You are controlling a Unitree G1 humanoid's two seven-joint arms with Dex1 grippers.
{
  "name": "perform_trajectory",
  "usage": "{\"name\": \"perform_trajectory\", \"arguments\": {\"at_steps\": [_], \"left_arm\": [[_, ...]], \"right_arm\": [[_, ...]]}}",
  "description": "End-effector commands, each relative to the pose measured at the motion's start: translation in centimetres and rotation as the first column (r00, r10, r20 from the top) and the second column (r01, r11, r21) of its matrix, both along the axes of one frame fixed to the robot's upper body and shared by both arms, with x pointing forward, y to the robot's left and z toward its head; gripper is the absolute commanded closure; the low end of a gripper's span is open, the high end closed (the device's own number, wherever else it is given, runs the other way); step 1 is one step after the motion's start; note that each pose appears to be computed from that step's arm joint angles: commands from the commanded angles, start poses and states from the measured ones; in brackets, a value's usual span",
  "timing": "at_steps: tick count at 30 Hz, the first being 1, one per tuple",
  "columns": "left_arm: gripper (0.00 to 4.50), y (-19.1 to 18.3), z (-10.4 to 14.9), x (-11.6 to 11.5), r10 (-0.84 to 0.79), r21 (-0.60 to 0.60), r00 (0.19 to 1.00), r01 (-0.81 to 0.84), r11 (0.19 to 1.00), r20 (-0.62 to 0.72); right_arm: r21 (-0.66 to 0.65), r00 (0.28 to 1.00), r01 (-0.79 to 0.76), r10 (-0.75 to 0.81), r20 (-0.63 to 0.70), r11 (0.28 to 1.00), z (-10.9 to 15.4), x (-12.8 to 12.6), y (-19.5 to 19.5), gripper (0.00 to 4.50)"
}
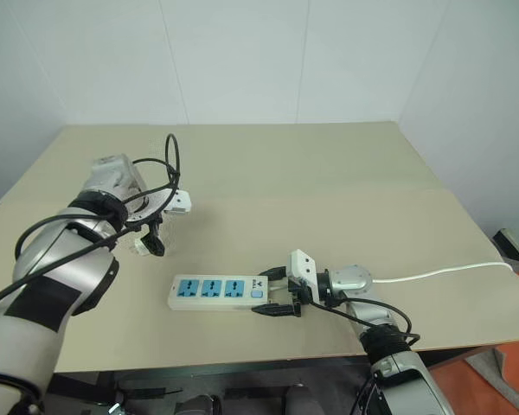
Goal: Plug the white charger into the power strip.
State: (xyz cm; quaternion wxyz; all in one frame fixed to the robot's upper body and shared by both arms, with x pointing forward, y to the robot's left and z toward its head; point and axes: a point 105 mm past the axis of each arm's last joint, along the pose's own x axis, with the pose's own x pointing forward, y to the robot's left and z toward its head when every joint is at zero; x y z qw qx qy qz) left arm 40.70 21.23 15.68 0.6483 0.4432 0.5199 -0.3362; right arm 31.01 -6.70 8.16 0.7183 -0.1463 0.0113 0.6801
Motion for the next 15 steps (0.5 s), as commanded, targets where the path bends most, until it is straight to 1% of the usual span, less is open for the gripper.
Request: {"name": "perform_trajectory", "arguments": {"at_steps": [1, 2, 6, 7, 11, 15], "left_arm": [[0.63, 0.18, 0.13, 0.01, -0.021, 0.032, 1.000, 0.021, 0.999, -0.003], [0.86, 0.27, 0.03, 0.03, -0.025, 0.042, 1.000, 0.025, 0.999, -0.002], [2.05, 0.43, -0.30, 0.07, -0.023, 0.058, 1.000, 0.023, 0.998, 0.002], [2.24, 0.47, -0.36, 0.09, -0.026, 0.063, 1.000, 0.026, 0.998, 0.003], [3.50, 0.50, -0.41, 0.39, -0.034, 0.078, 0.999, 0.031, 0.996, 0.030], [3.52, 0.21, -0.03, 0.85, -0.047, 0.060, 0.996, 0.043, 0.997, 0.073]], "right_arm": [[-0.033, 1.000, -0.006, 0.007, 0.007, 0.999, -0.69, -0.14, 0.48, 1.08], [-0.033, 1.000, -0.004, 0.005, 0.006, 0.999, -0.72, -0.14, 0.48, 1.08], [-0.029, 1.000, -0.002, 0.002, 0.005, 1.000, -0.70, -0.15, 0.52, 1.08], [-0.029, 1.000, -0.001, 0.001, 0.006, 1.000, -0.70, -0.15, 0.52, 1.08], [-0.026, 1.000, -0.002, 0.002, 0.006, 1.000, -0.69, -0.17, 0.55, 1.08], [-0.027, 1.000, -0.004, 0.004, 0.006, 1.000, -0.70, -0.16, 0.63, 1.08]]}}
